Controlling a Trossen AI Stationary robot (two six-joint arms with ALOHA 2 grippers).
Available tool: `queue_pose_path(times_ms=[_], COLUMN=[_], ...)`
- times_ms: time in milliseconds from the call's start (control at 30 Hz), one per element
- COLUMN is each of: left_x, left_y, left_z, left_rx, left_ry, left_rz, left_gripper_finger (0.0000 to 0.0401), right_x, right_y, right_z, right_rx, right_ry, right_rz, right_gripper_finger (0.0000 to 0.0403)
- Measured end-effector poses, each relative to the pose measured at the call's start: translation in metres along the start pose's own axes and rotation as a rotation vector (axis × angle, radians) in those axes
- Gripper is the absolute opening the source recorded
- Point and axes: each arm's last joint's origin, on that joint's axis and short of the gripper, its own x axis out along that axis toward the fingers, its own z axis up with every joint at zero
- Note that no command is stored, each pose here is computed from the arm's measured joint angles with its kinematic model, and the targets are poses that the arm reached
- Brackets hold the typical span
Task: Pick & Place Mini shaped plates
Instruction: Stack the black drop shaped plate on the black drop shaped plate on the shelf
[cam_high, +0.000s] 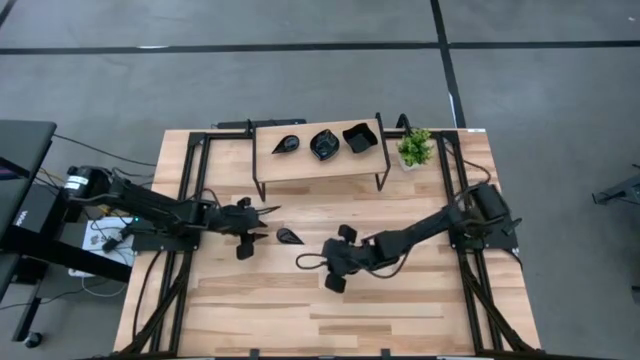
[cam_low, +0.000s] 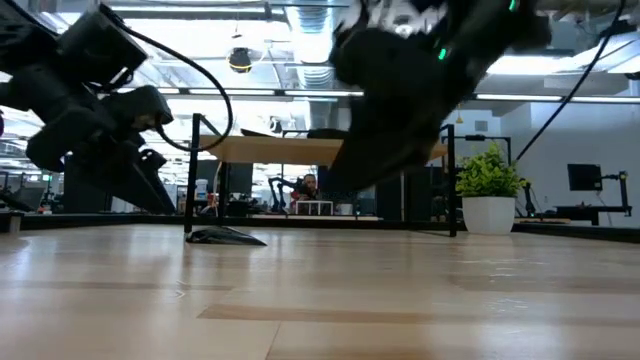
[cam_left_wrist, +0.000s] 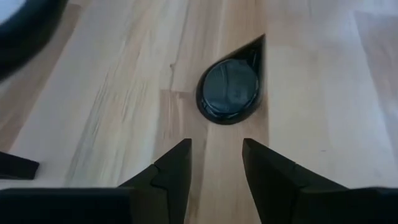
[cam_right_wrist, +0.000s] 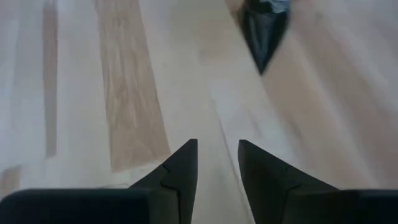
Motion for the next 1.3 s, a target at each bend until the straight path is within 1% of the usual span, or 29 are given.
queue_pose_path(times_ms=[133, 233, 400, 667, 867, 1167, 1300], left_x=[0.006, 0.010, 0.016, 0.019, 0.020, 0.020, 0.023], left_y=[0.004, 0.006, 0.005, 0.005, 0.004, 0.004, 0.004], left_z=[0.000, -0.001, -0.003, -0.003, 0.001, 0.003, 0.001], left_rx=[0.013, 0.029, 0.035, 0.035, 0.031, 0.029, 0.031], left_ry=[0.036, 0.067, 0.107, 0.109, 0.066, 0.049, 0.063], left_rz=[-0.004, -0.006, -0.002, 0.000, -0.003, -0.004, -0.003], left_gripper_finger=[0.0145, 0.0145, 0.0145, 0.0145, 0.0145, 0.0145, 0.0145], right_x=[0.027, 0.046, 0.061, 0.064, 0.066, 0.070, 0.072], right_y=[0.004, 0.001, 0.000, -0.002, -0.010, -0.024, -0.029], right_z=[-0.005, -0.012, -0.011, -0.007, -0.004, 0.003, 0.007], right_rx=[0.003, 0.001, 0.010, -0.007, 0.000, 0.005, 0.019], right_ry=[-0.027, -0.016, -0.016, -0.055, -0.064, -0.082, -0.078], right_rz=[0.002, -0.038, -0.062, -0.138, -0.177, -0.194, -0.179], right_gripper_finger=[0.0112, 0.0111, 0.0111, 0.0111, 0.0111, 0.0111, 0.0111])
